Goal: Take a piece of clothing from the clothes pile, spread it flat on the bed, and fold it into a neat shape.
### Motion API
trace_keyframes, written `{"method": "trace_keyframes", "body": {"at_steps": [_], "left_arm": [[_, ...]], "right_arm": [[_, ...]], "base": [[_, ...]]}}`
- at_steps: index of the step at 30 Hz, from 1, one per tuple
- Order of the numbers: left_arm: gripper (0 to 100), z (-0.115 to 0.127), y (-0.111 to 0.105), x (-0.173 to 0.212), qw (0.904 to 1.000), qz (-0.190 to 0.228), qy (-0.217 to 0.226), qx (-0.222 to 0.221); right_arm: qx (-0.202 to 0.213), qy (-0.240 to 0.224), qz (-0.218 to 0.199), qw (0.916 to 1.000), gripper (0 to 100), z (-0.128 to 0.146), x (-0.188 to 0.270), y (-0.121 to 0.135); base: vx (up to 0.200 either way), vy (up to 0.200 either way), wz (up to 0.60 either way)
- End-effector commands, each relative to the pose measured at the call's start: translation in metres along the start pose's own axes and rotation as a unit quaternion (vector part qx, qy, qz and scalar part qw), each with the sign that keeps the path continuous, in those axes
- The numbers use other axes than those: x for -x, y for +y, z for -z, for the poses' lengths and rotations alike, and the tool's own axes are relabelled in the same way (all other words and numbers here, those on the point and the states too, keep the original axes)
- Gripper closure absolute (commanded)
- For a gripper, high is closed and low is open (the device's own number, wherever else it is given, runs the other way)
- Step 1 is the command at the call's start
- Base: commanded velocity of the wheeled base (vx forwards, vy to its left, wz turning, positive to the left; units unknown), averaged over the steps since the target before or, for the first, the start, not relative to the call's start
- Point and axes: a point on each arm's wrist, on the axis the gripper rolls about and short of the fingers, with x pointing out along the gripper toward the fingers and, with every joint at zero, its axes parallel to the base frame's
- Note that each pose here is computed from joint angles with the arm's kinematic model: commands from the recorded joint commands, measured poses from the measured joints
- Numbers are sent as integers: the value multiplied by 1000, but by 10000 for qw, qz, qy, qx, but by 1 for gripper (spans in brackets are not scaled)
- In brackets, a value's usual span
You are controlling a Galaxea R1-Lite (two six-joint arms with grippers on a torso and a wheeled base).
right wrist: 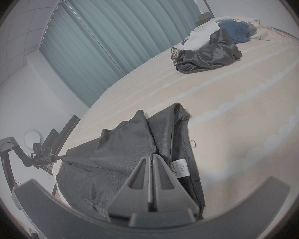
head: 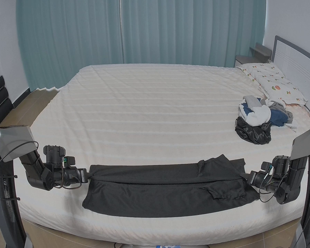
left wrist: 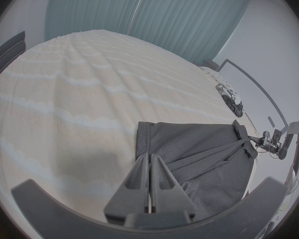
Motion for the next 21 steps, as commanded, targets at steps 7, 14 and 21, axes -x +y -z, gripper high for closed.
{"method": "trace_keyframes", "body": {"at_steps": [7, 14, 21], "left_arm": [[0, 3, 1, -1, 10000, -14, 72, 27], [0, -5, 0, 6, 10000, -23, -69, 6], [0, -22, -6, 16, 9990, 51, -364, 271]], "right_arm": [[14, 67, 21, 10000, 0, 6, -8, -6], [129, -388, -115, 9991, 0, -21, -3, 3], [-96, -747, -274, 9968, 0, -49, -1, 8]], "base": [[0, 0, 0], [0, 0, 0], [0, 0, 0]]}}
